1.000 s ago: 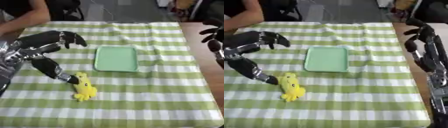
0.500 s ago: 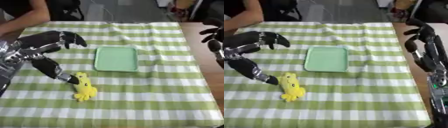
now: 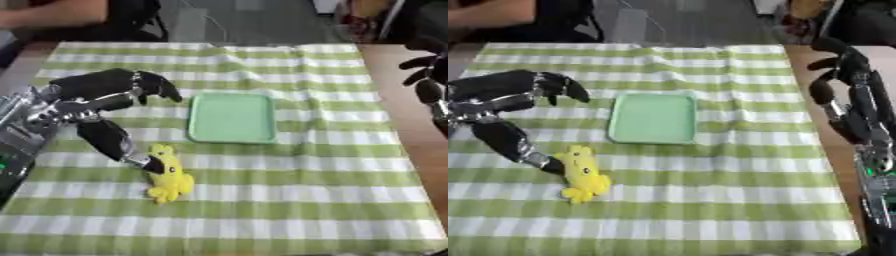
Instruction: Pick up objects on the table and place them in the box.
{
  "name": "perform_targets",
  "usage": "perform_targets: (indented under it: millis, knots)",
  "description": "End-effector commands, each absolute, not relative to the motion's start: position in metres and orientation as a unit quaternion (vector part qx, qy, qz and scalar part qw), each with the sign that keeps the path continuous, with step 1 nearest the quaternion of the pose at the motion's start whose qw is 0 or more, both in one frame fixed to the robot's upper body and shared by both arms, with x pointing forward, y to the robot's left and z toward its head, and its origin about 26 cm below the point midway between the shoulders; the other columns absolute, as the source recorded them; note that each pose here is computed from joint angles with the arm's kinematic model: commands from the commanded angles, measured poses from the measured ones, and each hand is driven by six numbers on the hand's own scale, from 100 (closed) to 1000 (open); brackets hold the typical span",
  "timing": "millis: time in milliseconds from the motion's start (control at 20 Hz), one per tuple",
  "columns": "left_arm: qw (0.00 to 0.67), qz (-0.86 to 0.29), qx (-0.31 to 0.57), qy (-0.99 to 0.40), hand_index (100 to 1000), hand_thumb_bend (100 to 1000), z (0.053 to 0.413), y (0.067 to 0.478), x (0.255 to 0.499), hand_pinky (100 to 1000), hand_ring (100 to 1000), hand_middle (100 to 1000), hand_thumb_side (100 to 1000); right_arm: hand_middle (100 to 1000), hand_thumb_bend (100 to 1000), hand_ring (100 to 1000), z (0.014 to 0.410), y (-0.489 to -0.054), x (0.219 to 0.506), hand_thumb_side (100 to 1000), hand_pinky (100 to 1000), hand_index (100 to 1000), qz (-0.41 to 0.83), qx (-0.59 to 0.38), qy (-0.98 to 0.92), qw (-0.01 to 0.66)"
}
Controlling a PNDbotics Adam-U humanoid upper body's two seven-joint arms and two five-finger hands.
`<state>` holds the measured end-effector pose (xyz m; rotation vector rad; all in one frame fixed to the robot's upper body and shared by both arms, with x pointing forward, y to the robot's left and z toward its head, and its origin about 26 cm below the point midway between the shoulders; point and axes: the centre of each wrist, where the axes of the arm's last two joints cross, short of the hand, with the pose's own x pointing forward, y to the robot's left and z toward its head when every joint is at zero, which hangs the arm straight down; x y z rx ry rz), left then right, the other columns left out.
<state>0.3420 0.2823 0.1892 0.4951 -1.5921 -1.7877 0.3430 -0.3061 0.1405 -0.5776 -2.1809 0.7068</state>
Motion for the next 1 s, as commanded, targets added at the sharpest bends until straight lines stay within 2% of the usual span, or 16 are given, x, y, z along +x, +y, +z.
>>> perform_targets:
  millis: [50,1000]
  knots:
    - [0.342,-0.692,0.197,-0.604,892,1000,0.188,0.285,0.345,623,782,844,630,795,702,670,0.151,-0.306,0.344,961,509,921,0.279,-0.232,-0.858,0.364]
    - [0.365,-0.703,0.171,-0.586,882,1000,0.158,0.284,0.352,615,782,845,623,795,704,670,0.15,-0.305,0.345,958,508,921,0.281,-0.228,-0.859,0.363]
